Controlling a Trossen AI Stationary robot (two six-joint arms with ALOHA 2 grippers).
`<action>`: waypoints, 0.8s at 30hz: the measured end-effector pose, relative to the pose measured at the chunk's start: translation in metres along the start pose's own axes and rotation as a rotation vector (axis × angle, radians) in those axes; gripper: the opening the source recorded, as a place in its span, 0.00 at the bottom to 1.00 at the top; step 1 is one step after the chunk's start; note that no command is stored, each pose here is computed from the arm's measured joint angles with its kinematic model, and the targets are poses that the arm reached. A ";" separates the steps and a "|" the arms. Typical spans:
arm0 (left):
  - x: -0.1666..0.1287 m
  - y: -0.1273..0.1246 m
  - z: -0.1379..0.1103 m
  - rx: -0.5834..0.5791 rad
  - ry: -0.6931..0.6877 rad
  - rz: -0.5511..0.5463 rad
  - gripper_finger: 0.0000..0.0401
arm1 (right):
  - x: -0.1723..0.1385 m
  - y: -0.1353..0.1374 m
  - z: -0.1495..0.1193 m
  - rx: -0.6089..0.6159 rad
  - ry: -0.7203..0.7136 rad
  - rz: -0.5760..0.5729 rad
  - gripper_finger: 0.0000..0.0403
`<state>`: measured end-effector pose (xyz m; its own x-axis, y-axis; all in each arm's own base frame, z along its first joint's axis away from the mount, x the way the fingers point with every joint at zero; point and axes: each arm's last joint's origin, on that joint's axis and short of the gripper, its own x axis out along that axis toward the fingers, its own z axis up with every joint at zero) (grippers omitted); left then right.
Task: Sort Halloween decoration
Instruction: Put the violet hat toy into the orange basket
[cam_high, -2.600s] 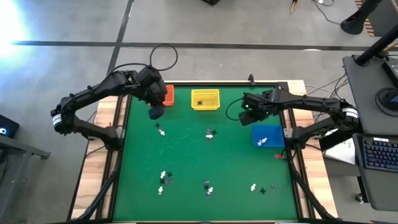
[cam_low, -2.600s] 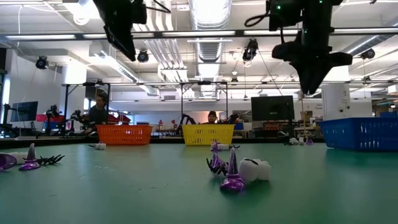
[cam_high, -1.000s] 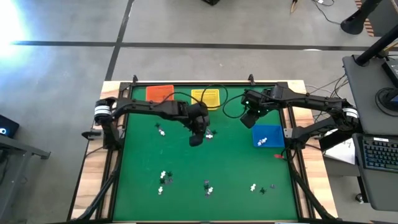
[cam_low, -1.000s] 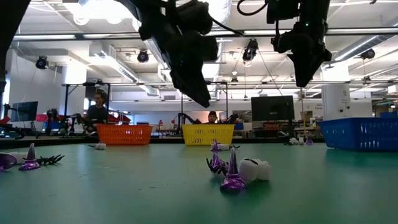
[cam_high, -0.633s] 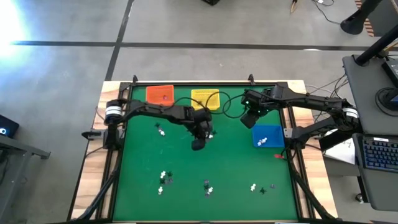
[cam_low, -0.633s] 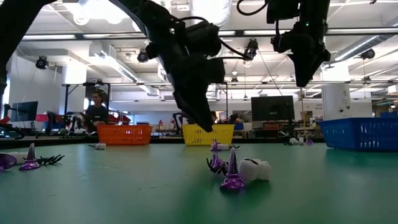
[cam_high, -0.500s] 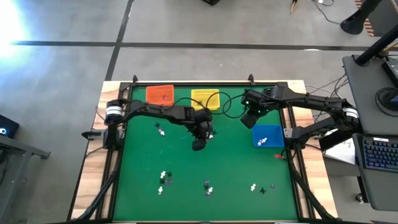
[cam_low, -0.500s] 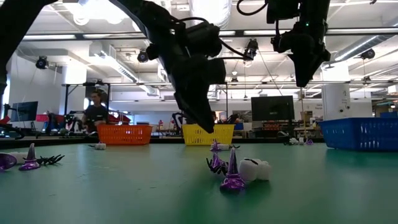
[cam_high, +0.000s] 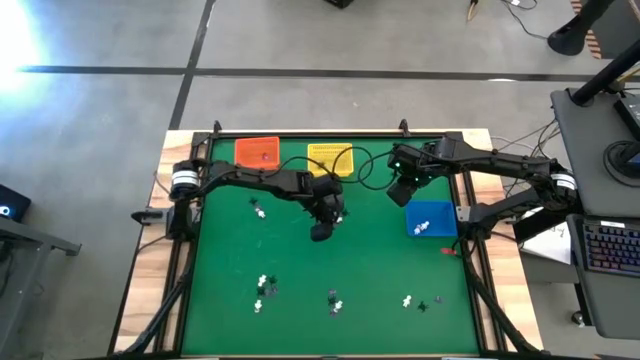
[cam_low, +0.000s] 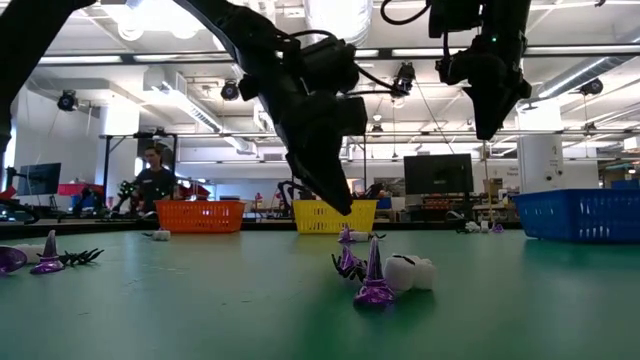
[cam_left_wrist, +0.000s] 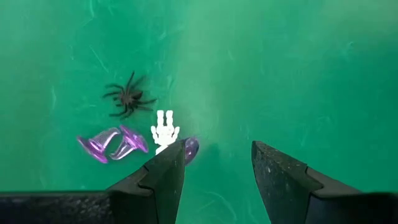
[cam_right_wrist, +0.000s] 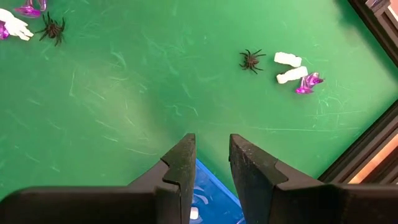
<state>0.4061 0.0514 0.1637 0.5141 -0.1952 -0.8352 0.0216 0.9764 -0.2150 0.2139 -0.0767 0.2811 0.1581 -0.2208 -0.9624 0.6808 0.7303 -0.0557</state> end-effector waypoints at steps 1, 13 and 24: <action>0.003 0.001 -0.001 -0.003 0.009 0.000 0.42 | 0.000 0.000 0.000 0.001 0.000 0.000 0.23; 0.013 0.005 -0.004 -0.029 0.017 0.055 0.42 | 0.000 0.000 0.000 0.006 0.000 0.001 0.23; 0.017 0.006 -0.005 -0.022 0.023 0.052 0.33 | 0.000 0.000 0.000 0.006 -0.001 0.001 0.23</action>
<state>0.4106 0.0536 0.1456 0.4939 -0.1468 -0.8571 -0.0237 0.9830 -0.1820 0.2138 -0.0765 0.2814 0.1594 -0.2207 -0.9622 0.6852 0.7264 -0.0531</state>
